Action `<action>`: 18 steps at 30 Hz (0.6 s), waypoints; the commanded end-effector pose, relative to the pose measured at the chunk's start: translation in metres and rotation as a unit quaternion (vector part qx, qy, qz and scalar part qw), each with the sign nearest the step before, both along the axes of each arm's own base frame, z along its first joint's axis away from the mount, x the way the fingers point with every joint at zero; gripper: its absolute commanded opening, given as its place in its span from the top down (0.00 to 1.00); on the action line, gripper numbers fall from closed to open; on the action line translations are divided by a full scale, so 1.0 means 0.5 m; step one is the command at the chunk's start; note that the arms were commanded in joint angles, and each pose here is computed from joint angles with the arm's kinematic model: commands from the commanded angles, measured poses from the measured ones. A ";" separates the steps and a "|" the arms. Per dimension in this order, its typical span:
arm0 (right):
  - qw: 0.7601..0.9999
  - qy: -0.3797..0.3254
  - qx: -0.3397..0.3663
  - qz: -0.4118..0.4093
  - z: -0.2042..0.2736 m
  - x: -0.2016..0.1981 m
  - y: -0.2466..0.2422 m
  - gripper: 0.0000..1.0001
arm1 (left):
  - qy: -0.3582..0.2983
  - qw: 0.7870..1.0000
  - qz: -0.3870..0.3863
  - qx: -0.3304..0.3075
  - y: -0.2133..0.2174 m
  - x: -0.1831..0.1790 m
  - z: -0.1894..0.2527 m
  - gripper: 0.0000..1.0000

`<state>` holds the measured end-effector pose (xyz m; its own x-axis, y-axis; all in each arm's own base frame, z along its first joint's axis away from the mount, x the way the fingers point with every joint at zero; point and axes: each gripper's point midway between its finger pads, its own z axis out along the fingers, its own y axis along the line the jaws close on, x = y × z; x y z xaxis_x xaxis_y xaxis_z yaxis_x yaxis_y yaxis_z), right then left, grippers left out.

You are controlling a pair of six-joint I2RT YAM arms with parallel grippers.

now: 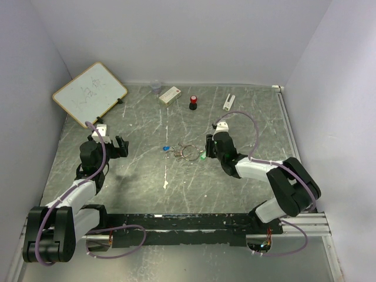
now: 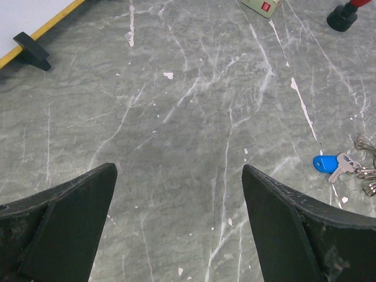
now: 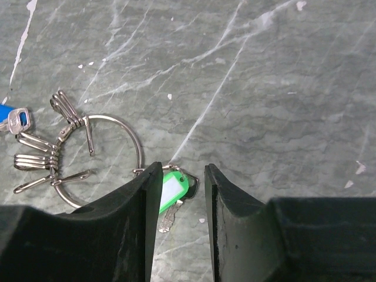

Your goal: Remove the keys from the keyring

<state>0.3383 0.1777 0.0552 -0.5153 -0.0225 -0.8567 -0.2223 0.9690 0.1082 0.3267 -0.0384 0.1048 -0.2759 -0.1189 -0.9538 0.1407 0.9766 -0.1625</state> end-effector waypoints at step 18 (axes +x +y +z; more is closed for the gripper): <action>1.000 0.030 0.001 0.010 -0.053 0.002 0.019 0.68 | -0.033 0.999 -0.014 0.002 -0.007 0.017 0.043 0.01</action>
<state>0.3324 0.1803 0.0217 -0.5831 -0.0494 -0.8109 -0.2294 0.9676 0.1060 0.3267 -0.0386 0.1049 -0.2756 -0.1185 -0.9539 0.1420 0.9765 -0.1624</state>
